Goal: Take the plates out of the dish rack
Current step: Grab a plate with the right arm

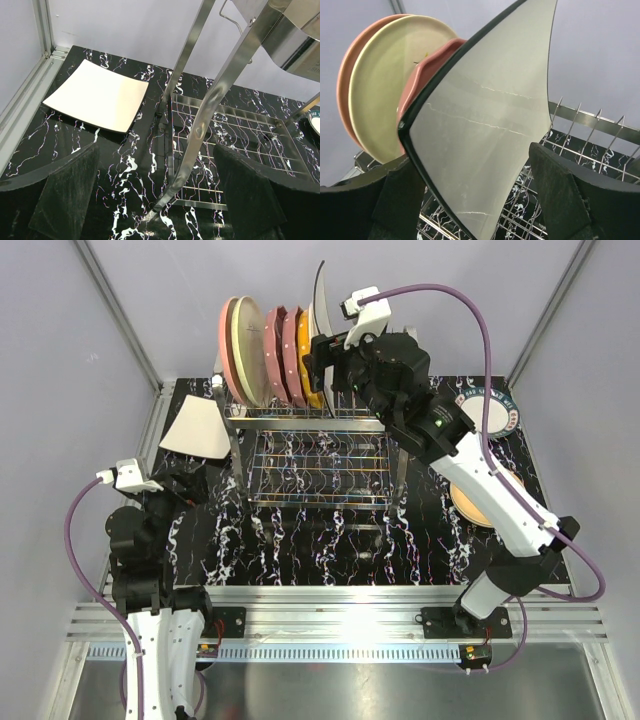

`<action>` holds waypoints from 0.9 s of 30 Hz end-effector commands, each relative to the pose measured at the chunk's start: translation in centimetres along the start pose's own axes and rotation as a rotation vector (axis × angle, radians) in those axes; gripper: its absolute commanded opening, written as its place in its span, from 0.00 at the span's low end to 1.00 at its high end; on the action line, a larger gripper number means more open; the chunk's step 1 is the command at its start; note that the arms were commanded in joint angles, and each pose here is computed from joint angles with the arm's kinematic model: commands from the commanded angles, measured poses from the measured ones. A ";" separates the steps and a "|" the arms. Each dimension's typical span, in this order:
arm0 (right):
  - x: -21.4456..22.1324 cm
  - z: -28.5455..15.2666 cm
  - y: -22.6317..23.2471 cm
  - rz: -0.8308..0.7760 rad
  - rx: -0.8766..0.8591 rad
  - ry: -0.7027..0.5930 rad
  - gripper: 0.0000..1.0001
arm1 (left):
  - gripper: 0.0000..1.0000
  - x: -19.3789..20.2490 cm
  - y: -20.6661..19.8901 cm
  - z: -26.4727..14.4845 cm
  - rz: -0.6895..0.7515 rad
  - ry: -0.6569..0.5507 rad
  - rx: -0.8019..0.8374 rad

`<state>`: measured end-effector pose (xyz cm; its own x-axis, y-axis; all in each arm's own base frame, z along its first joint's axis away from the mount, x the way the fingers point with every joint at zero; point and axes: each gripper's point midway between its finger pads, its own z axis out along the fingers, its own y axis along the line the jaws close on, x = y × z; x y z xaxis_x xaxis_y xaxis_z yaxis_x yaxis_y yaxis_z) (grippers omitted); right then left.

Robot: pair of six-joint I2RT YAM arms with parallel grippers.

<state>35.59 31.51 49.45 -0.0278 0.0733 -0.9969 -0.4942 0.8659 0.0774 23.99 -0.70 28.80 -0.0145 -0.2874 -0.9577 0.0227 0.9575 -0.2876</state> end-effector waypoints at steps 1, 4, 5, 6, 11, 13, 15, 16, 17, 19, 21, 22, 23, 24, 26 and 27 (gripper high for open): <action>-3.3 -0.2 -0.4 0.068 0.056 -0.107 0.84 | 0.99 -0.8 0.0 0.0 0.021 -0.039 0.002; -3.1 0.2 -1.0 0.068 0.093 -0.109 0.82 | 0.99 -0.9 -0.1 -0.1 0.021 -0.042 0.003; -3.1 0.2 -1.2 0.067 0.103 -0.110 0.81 | 0.99 -0.9 -0.1 -0.1 0.021 -0.042 0.003; -3.3 0.0 -1.3 0.068 0.108 -0.113 0.80 | 0.99 -0.9 -0.1 -0.1 0.021 -0.042 0.003; -3.5 -0.3 -1.9 0.064 0.135 -0.121 0.74 | 0.99 -0.9 -0.1 -0.1 0.023 -0.043 0.005; -3.7 -0.5 -2.0 0.062 0.141 -0.124 0.72 | 0.99 -1.0 -0.1 -0.1 0.023 -0.044 0.005; -3.9 -0.6 -2.1 0.069 0.141 -0.130 0.68 | 0.99 -0.9 -0.1 -0.1 0.021 -0.041 0.006; -4.1 -0.8 -2.1 0.074 0.139 -0.132 0.66 | 0.99 -0.9 -0.2 -0.1 0.022 -0.041 0.009; -3.9 -0.6 -2.0 0.073 0.136 -0.126 0.64 | 0.99 -0.9 -0.2 -0.1 0.022 -0.042 0.011; -3.9 -0.6 -2.0 0.079 0.139 -0.127 0.58 | 0.99 -0.9 -0.2 -0.1 0.022 -0.043 0.009; -3.7 -0.6 -2.2 0.081 0.149 -0.124 0.56 | 0.99 -1.0 -0.2 -0.2 0.024 -0.045 0.008; -3.8 -0.7 -2.2 0.081 0.153 -0.124 0.54 | 0.99 -0.9 -0.2 -0.2 0.025 -0.043 0.009; -3.9 -0.7 -2.4 0.083 0.158 -0.127 0.53 | 0.99 -1.0 -0.2 -0.2 0.025 -0.046 0.009; -3.8 -0.7 -2.4 0.081 0.160 -0.126 0.52 | 0.99 -1.0 -0.2 -0.2 0.025 -0.045 0.008; -3.8 -0.8 -2.4 0.081 0.159 -0.125 0.47 | 0.99 -0.9 -0.2 -0.1 0.025 -0.044 0.010; -3.9 -0.9 -2.4 0.082 0.160 -0.127 0.45 | 0.99 -1.0 -0.2 -0.2 0.026 -0.046 0.010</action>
<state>36.62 30.63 49.62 -0.0160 0.1113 -0.9937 -0.3967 0.9115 0.1085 23.89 -0.69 28.78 -0.0115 -0.2829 -0.9591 0.0237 0.9588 -0.2831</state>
